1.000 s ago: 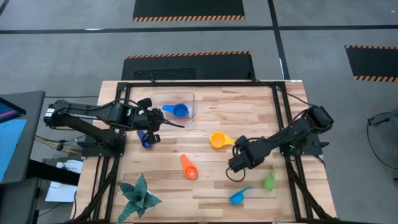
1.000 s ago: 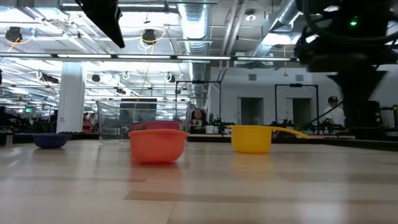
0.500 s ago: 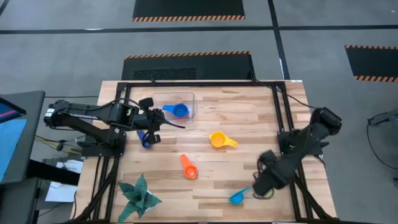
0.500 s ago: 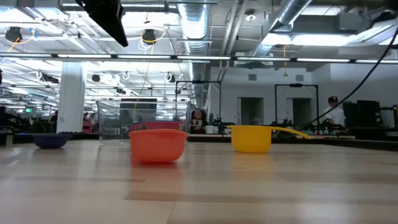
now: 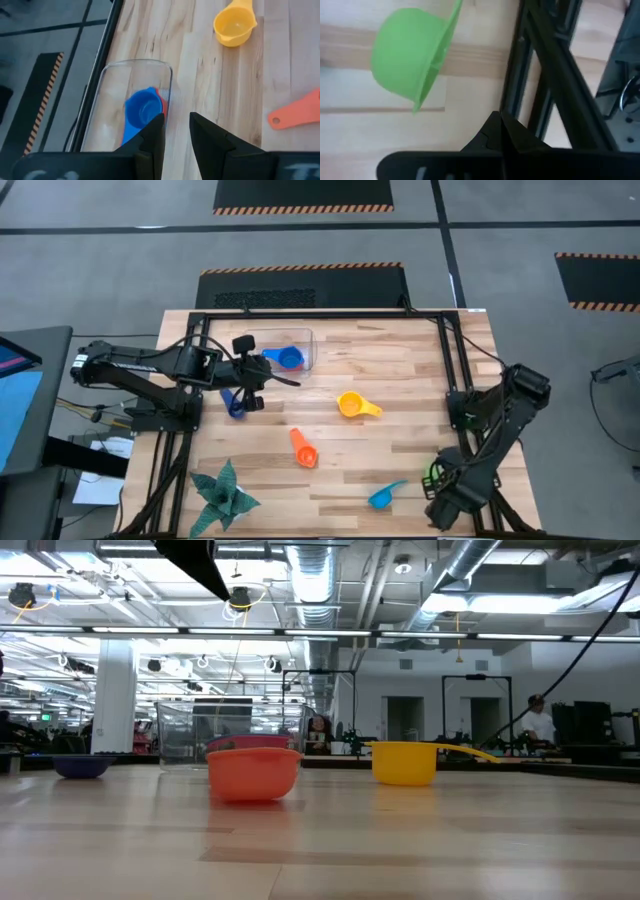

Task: Nest measuring cups in basket
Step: Move the measuring cups to the center of the table

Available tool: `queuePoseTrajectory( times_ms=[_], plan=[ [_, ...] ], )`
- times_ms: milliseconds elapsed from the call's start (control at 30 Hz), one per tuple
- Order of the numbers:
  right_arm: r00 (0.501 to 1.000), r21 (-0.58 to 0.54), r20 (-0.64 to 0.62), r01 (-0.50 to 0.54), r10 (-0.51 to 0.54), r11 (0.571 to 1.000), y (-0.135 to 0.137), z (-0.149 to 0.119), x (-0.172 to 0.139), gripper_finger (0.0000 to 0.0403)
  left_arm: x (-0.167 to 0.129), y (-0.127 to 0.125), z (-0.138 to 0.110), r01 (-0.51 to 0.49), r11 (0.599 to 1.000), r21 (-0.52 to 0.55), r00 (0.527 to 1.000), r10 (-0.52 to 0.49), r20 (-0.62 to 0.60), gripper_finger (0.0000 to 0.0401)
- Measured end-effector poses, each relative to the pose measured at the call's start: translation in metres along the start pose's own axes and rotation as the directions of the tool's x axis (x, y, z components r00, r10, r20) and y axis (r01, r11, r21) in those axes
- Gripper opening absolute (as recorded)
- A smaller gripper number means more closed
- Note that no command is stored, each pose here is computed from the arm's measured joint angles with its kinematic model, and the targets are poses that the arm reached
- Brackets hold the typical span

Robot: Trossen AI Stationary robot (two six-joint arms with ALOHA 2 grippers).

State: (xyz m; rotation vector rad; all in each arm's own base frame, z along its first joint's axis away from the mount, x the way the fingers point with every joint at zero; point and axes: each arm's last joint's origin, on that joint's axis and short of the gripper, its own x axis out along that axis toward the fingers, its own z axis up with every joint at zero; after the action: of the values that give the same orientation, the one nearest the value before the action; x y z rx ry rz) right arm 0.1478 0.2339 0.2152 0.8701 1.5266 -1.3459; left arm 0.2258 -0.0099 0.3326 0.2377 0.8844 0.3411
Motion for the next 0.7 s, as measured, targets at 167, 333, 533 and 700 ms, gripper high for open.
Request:
queuePoseTrajectory(
  times_ms=[167, 333, 533, 700],
  plan=[
    [0.999, 0.031, 0.033, 0.036, -0.037, 0.999, 0.02, -0.001, 0.018, 0.0004, 0.0, 0.0, 0.0, 0.0, 1.0, -0.005, 1.0, 0.0, -0.002, 0.008],
    [0.992, 0.086, 0.123, 0.029, -0.04, 0.996, 0.038, 0.011, 0.025, 0.0003, 0.0, 0.0, 0.0, 0.002, 1.0, 0.01, 1.0, -0.002, -0.002, 0.008],
    [0.972, 0.093, 0.228, -0.086, 0.063, 0.992, 0.068, 0.044, 0.018, 0.0005, 0.0, 0.0, 0.001, 0.002, 1.0, 0.01, 1.0, -0.003, 0.014, 0.008],
    [0.958, 0.001, 0.246, -0.151, 0.146, 0.989, 0.074, 0.059, -0.014, 0.0004, 0.0, 0.0, 0.001, 0.003, 1.0, 0.004, 1.0, -0.003, 0.013, 0.008]
  ],
)
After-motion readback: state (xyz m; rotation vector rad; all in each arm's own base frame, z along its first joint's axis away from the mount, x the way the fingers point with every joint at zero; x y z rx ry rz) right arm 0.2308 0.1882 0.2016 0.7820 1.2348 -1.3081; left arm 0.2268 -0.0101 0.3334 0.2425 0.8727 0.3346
